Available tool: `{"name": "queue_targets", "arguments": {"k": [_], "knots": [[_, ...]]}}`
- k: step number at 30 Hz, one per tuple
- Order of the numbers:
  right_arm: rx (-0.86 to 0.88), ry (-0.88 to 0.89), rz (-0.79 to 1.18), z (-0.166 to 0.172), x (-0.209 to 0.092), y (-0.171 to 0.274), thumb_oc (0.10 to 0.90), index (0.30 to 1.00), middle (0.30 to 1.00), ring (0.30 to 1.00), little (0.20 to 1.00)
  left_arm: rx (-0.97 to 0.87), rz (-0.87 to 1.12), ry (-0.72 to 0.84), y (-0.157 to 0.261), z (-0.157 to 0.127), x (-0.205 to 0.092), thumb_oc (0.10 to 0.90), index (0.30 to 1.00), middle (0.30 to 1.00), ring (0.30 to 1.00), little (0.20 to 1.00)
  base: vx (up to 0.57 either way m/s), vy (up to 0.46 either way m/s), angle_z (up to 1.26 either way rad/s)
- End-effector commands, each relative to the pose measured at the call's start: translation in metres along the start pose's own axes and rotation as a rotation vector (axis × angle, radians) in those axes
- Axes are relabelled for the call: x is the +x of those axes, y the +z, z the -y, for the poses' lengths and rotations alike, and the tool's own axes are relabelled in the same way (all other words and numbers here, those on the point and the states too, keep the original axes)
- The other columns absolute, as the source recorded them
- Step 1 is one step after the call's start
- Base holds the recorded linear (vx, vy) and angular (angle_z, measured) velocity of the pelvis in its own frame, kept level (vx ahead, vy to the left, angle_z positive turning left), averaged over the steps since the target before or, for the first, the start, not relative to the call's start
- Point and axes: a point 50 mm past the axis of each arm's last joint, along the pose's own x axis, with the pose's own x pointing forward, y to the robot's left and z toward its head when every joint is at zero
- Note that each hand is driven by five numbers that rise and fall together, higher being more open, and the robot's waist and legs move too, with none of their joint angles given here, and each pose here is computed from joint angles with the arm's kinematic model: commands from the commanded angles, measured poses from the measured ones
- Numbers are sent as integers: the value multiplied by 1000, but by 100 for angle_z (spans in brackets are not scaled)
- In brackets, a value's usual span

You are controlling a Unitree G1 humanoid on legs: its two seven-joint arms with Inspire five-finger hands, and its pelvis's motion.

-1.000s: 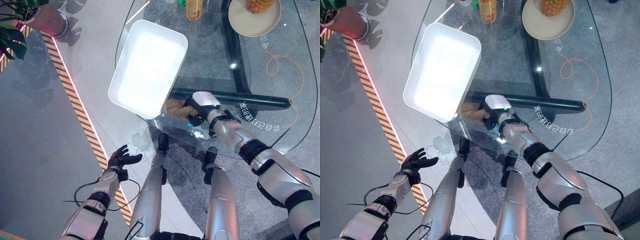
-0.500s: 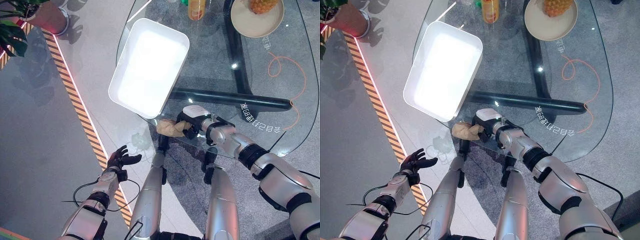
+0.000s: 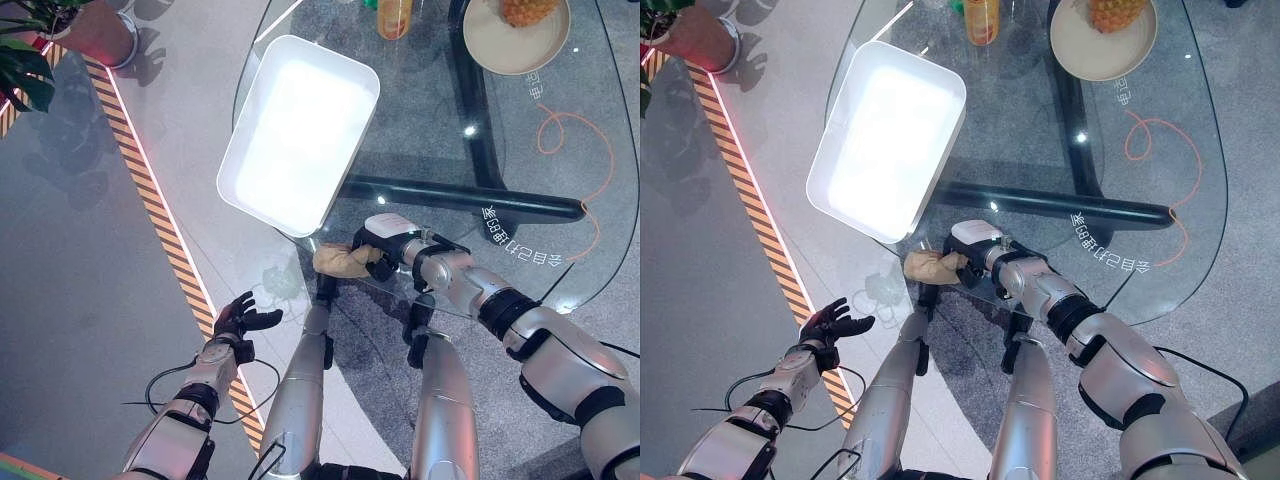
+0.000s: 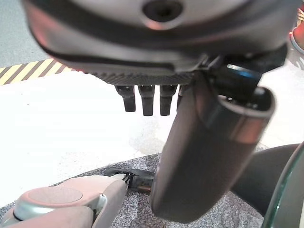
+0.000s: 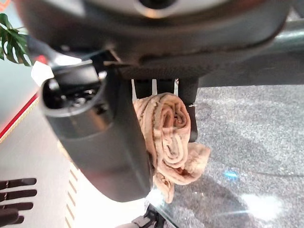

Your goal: Wipe the table with a cloth and put it in the basket.

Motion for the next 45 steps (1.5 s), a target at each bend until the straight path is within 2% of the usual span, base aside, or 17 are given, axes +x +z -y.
{"name": "queue_targets", "arguments": {"k": [1, 5, 10, 11, 25, 34, 45], "knots": [[59, -275, 2, 33, 3, 9, 100, 300, 300, 300, 200, 37, -9, 79, 1, -28, 0, 800, 900, 900, 900, 900, 0, 0, 0], [130, -531, -221, 59, -10, -32, 100, 300, 300, 300, 200, 34, -9, 86, -2, -29, -1, 800, 900, 900, 900, 900, 0, 0, 0], [151, -702, -357, 77, -25, -59, 100, 300, 300, 300, 200, 29, -9, 93, -4, -31, -2, 800, 900, 900, 900, 900, 0, 0, 0], [168, -784, -423, 86, -34, -72, 100, 300, 300, 300, 200, 27, -9, 94, -5, -31, -3, 800, 900, 900, 900, 900, 0, 0, 0], [256, -1073, -730, 102, -93, -143, 100, 300, 300, 300, 200, 18, -4, 104, -5, -37, -5, 800, 900, 900, 900, 900, 0, 0, 0], [427, -1185, -988, 86, -135, -184, 100, 300, 300, 300, 200, 21, -3, 120, -3, -48, -6, 800, 900, 900, 900, 900, 0, 0, 0], [767, -1289, -1343, 25, -192, -220, 100, 300, 300, 300, 200, 7, 0, 161, 1, -69, -8, 800, 900, 900, 900, 900, 5, -9, 0]]}}
